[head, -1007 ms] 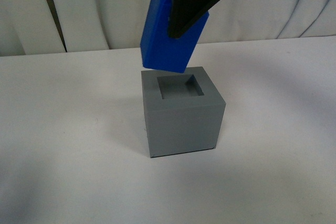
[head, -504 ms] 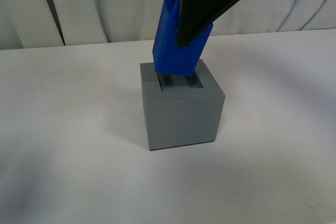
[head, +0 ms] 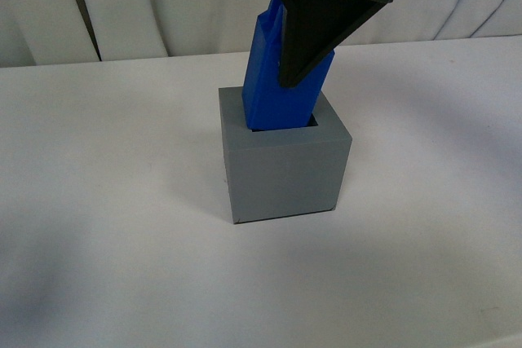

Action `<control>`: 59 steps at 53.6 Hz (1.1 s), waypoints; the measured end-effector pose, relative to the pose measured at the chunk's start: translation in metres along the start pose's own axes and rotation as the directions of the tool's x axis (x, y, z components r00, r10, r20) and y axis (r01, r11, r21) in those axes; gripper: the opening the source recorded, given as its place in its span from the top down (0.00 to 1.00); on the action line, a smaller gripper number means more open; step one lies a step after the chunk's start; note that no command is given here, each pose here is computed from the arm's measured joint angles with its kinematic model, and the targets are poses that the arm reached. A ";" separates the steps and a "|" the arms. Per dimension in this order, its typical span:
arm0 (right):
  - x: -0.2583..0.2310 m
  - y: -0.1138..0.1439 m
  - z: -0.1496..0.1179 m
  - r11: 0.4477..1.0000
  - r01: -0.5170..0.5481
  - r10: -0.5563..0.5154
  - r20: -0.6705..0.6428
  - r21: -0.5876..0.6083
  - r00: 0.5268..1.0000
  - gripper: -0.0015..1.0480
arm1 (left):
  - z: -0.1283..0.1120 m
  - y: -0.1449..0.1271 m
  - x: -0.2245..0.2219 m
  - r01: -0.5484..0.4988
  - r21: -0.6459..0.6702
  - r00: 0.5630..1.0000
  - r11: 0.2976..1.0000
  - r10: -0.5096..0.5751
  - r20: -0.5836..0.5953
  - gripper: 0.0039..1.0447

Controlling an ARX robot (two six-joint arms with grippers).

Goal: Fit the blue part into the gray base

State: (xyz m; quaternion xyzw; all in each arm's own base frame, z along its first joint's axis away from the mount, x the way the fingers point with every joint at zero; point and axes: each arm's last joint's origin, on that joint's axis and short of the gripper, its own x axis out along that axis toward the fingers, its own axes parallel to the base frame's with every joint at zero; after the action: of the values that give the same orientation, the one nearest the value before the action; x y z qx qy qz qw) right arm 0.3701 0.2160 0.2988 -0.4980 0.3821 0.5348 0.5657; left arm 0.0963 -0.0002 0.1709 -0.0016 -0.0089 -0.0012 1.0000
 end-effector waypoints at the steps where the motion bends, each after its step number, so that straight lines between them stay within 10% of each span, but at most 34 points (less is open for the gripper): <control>1: 0.001 0.000 0.000 1.000 -0.002 0.002 -0.002 0.000 1.000 0.54 | 0.000 0.000 0.000 0.000 0.000 1.000 1.000 0.000 0.000 0.06; 31: 0.005 -0.002 -0.006 1.000 -0.003 0.003 -0.027 -0.010 1.000 0.54 | 0.000 0.000 0.000 0.000 0.000 1.000 1.000 0.000 0.000 0.06; 46: -0.001 -0.007 -0.008 1.000 -0.007 0.006 0.058 0.018 0.998 0.06 | 0.000 0.000 0.000 0.000 0.000 1.000 1.000 0.000 0.000 0.06; 59: -0.045 -0.001 -0.042 0.990 0.073 -0.101 0.244 0.119 0.964 0.07 | 0.000 0.000 0.000 0.000 0.000 1.000 1.000 0.000 0.000 0.06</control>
State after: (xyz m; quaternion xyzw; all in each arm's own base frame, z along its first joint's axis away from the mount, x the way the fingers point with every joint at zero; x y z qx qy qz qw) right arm 0.3692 0.1656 0.3333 -0.4114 0.3142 0.5462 0.6585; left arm 0.0963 -0.0002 0.1709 -0.0016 -0.0089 -0.0010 1.0000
